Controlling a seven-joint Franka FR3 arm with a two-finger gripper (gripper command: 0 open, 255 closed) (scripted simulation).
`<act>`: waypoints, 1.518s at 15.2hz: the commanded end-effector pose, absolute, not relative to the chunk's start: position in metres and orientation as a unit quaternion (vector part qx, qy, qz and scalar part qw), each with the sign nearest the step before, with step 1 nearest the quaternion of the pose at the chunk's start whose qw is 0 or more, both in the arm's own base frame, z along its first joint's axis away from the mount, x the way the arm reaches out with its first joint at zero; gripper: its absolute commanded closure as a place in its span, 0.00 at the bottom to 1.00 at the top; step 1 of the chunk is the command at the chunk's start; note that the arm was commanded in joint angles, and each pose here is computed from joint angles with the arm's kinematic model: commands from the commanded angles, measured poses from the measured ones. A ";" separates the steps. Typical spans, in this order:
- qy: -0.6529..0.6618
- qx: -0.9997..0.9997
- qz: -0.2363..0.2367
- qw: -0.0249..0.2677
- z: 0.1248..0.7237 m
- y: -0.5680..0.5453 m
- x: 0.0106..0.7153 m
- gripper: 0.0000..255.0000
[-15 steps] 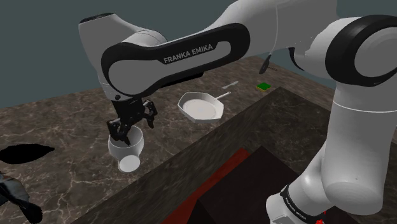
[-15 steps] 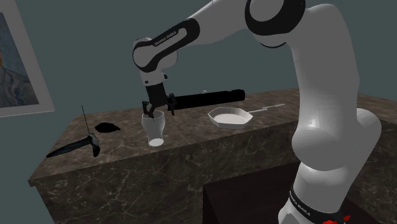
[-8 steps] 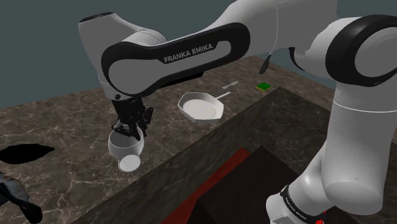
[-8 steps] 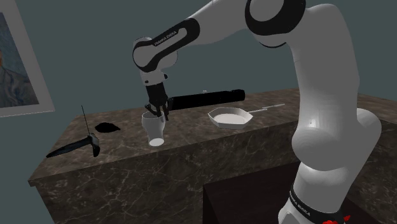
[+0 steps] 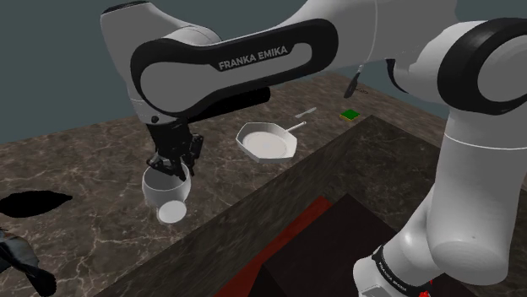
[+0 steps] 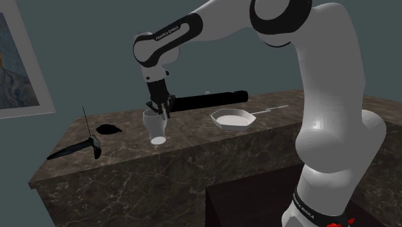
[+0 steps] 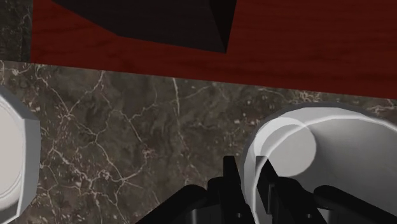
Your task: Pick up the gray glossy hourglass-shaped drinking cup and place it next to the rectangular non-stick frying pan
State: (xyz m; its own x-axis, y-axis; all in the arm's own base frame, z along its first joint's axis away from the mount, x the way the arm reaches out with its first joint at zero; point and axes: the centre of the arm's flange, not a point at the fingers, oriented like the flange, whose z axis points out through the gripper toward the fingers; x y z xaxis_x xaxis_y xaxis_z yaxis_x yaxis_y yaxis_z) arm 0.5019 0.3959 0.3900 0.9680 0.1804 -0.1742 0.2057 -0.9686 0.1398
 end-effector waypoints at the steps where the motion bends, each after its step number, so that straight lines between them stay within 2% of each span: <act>1: 0.098 0.989 -0.080 0.079 0.401 0.396 0.501 1.00; 23: 0.098 0.989 -0.080 0.079 0.517 0.396 0.501 1.00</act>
State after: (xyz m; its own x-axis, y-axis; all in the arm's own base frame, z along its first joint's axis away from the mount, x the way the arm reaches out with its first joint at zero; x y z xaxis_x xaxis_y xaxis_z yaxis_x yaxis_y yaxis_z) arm 0.5024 0.3952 0.5117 0.9680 0.1804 -0.1742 0.2057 -0.9686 0.1398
